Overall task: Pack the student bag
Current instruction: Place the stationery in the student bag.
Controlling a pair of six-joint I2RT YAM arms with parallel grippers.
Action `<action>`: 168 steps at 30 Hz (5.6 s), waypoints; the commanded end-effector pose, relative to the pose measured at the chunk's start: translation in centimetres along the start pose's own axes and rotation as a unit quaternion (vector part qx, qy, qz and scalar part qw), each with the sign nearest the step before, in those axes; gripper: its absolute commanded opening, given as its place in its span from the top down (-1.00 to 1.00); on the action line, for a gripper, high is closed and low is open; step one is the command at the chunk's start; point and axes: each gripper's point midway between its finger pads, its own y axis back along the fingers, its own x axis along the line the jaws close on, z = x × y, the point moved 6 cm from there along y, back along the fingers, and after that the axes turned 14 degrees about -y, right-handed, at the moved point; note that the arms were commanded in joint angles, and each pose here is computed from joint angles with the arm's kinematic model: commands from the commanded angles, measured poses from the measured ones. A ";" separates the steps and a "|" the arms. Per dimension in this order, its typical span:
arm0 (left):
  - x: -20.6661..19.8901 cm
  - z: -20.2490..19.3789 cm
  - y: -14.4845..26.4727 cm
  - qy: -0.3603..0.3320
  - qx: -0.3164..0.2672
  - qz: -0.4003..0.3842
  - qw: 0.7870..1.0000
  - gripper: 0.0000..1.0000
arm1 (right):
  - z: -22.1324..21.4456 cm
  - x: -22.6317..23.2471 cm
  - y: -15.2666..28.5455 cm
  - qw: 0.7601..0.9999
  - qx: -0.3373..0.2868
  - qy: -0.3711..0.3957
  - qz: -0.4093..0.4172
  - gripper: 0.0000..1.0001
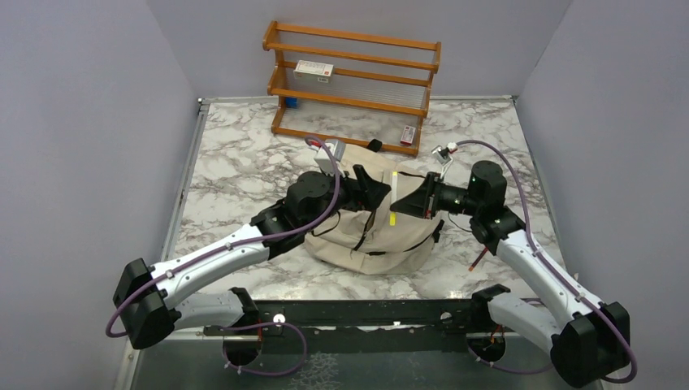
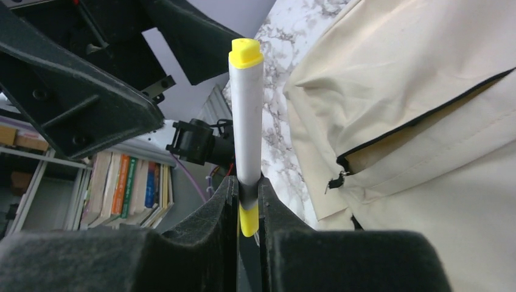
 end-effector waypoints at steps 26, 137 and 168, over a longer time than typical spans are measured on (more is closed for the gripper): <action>-3.4 0.2 -1.8 0.019 0.015 -0.116 0.993 1.00 | -0.7 2.2 -0.1 0.999 0.015 0.040 0.032 0.89; 4.4 -9.8 -4.2 -0.423 0.318 0.213 0.821 -0.46 | -4.1 -4.5 4.2 0.945 -0.163 -0.148 -0.240 0.99; 3.4 -6.7 -2.5 -0.352 0.215 0.213 0.885 1.00 | -2.9 -2.1 -0.7 0.976 0.042 -0.168 -0.129 0.98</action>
